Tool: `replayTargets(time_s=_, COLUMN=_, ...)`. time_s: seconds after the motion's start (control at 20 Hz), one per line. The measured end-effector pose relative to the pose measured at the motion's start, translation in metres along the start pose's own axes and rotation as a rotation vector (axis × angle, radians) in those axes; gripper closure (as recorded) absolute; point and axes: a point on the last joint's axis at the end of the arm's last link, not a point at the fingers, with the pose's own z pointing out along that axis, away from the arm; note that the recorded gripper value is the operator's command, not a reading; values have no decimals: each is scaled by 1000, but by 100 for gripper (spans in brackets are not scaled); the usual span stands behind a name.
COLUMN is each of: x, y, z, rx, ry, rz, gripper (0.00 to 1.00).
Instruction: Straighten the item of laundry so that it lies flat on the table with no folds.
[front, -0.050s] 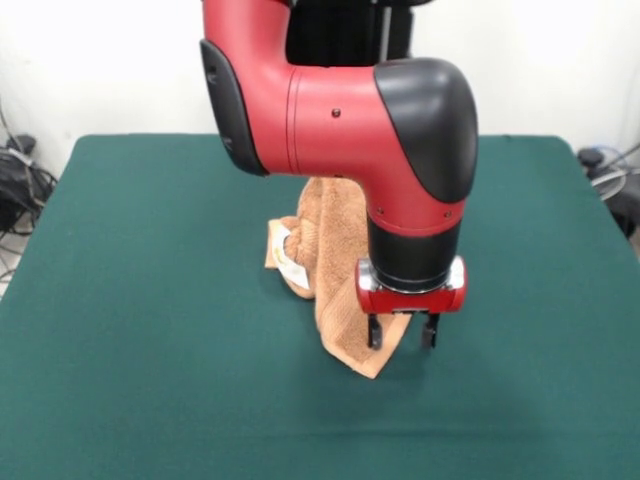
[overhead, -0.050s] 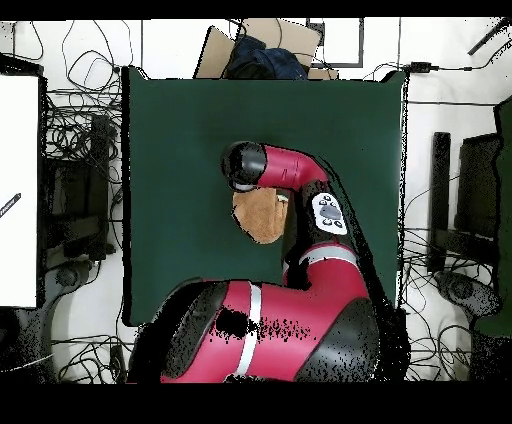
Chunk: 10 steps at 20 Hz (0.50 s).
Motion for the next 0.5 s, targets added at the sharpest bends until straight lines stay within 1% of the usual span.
replayTargets(time_s=0.25, x=-2, y=0, z=0, rx=3, ry=-4, rz=-2, gripper=0)
replayTargets(time_s=0.3, x=-3, y=-2, z=0, rx=9, ry=-6, rz=-3, gripper=100)
replayTargets(time_s=0.4, x=-3, y=-3, z=0, rx=12, ry=-7, rz=-3, gripper=100)
replayTargets(time_s=0.5, x=-4, y=-12, z=0, rx=30, ry=-9, rz=-5, gripper=100)
